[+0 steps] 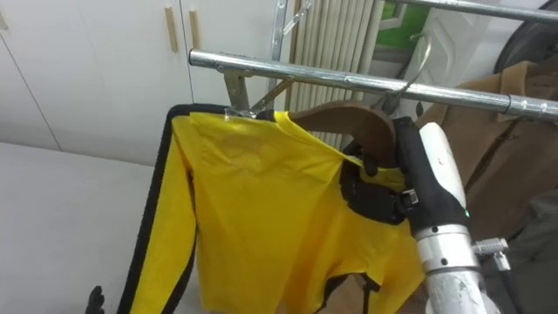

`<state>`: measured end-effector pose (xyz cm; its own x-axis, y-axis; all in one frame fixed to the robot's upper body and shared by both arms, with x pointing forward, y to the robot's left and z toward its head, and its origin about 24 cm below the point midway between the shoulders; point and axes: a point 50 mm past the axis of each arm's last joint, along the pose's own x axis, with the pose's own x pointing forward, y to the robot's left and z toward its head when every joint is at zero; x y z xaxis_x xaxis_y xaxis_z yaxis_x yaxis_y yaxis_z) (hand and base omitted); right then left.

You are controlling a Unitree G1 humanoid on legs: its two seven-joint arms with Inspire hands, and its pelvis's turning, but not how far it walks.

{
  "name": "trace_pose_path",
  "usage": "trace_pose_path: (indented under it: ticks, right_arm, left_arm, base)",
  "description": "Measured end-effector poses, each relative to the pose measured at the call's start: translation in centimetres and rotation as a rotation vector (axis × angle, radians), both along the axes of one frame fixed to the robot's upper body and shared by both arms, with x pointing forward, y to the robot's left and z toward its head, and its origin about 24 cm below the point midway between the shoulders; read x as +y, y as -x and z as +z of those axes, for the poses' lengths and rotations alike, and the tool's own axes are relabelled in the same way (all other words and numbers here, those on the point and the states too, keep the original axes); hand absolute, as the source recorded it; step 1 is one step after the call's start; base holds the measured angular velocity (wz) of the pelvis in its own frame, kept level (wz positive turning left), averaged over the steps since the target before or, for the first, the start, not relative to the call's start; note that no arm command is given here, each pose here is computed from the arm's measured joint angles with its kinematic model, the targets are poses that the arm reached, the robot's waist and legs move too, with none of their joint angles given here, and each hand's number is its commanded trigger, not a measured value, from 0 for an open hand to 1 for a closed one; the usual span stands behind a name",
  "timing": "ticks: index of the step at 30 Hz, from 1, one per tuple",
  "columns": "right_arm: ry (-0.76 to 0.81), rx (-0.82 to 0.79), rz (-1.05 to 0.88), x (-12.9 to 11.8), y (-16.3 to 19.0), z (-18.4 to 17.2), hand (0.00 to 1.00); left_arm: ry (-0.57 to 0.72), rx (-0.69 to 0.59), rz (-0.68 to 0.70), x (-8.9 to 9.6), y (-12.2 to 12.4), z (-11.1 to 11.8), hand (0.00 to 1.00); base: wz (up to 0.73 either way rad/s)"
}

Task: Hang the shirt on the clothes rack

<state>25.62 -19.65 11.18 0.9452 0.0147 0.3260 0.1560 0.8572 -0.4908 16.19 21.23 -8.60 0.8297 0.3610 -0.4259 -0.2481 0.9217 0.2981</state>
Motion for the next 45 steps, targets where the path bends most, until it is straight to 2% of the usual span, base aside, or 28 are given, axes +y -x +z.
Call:
trace_pose_path:
  ticks: [4,17,22,29,42,45]
  right_arm:
    - [-0.089,0.003,0.029,0.0,-0.5,0.2,1.00]
    - [-0.201,0.141,-0.010,-1.3,-2.8,-2.5,1.00]
    - [-0.274,0.149,-0.001,-1.5,-3.5,-2.3,1.00]
    - [-0.274,0.153,0.030,-1.6,-5.1,-1.1,1.00]
    - [-0.281,0.325,0.026,-2.4,-6.3,-3.9,1.00]
    - [-0.257,0.357,-0.008,-3.7,-6.8,-4.0,1.00]
  left_arm:
    - [-0.002,-0.007,0.003,0.0,-0.2,0.1,0.00]
    - [-0.003,-0.005,0.001,0.0,-0.2,0.1,0.00]
    - [-0.002,-0.005,0.003,0.1,-0.2,0.1,0.00]
    - [-0.015,0.009,0.015,0.9,0.2,0.2,0.00]
    - [-0.025,0.020,0.007,1.1,0.2,0.2,0.00]
    - [-0.025,0.011,0.003,1.0,-0.2,0.4,0.00]
  base:
    - [0.08]
    - [0.05]
    - [0.00]
    - [0.06]
    - [0.04]
    - [0.11]
